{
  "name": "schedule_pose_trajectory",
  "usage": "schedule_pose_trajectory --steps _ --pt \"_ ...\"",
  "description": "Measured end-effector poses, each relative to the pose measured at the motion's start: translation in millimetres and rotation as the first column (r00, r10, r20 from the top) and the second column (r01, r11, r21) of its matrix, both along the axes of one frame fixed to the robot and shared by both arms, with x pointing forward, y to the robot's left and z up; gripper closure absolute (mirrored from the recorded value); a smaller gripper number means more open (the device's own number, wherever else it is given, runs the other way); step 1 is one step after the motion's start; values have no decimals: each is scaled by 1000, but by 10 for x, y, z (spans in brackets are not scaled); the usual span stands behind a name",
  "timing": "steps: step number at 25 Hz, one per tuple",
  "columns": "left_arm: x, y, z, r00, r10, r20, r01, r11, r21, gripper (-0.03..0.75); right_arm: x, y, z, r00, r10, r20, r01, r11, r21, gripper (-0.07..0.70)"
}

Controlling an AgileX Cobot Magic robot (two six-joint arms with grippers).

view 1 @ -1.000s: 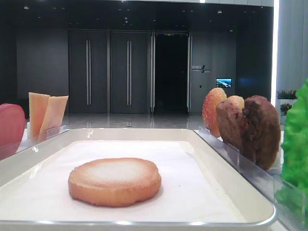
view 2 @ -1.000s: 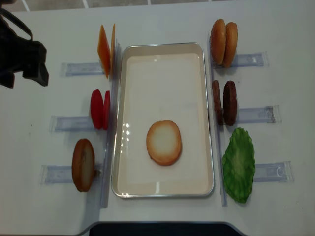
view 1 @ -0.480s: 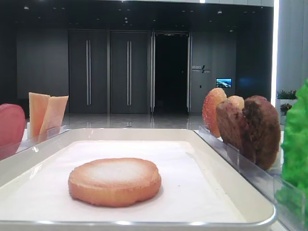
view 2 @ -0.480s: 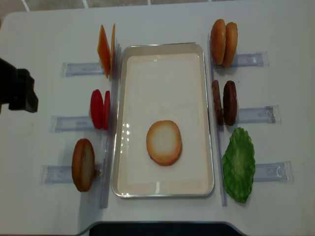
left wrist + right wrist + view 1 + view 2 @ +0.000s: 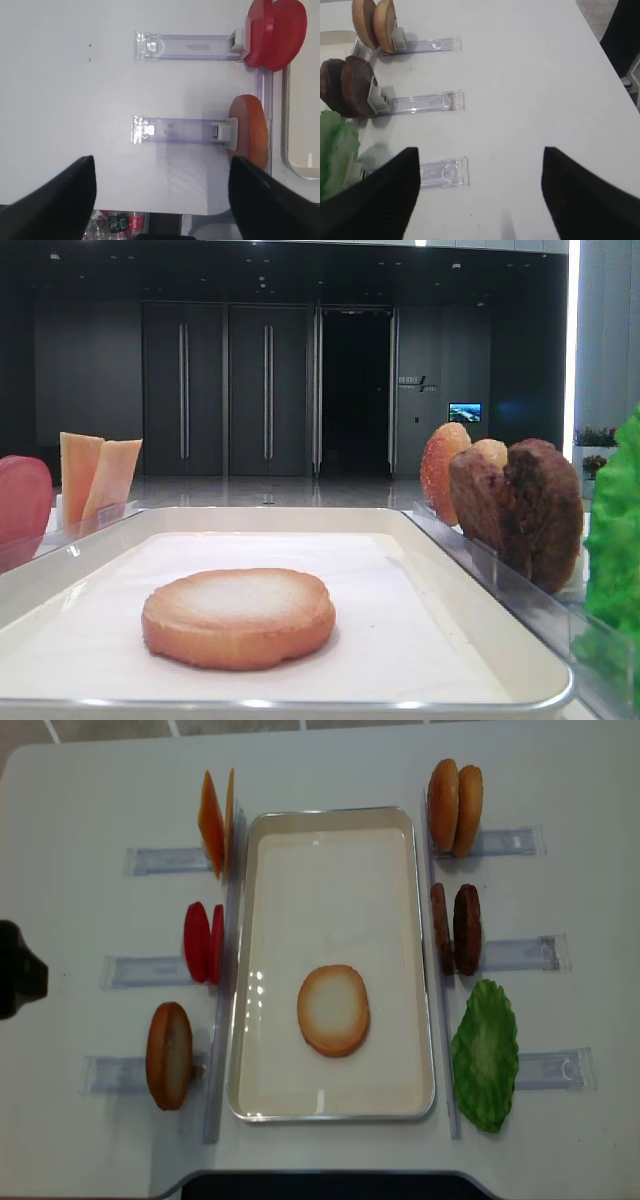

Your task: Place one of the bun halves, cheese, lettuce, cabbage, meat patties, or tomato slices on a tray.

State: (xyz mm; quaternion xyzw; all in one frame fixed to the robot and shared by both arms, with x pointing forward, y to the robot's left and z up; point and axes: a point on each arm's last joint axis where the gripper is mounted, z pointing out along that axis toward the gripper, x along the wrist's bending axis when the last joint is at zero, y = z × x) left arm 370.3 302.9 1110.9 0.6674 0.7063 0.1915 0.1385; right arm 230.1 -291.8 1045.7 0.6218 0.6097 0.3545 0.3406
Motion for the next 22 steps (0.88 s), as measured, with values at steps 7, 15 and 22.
schedule_pose_trajectory --steps 7,15,22 --pt "-365 18 -80 997 -40 67 40 999 9 85 0 0 0 1000 0 0 0 1000 0 118" --pt "-732 19 -289 989 -64 135 65 998 -8 85 0 0 0 1000 0 0 0 1000 0 118" --pt "-1023 36 -489 973 -67 221 71 997 -10 85 0 0 0 1000 0 0 0 1000 0 118"
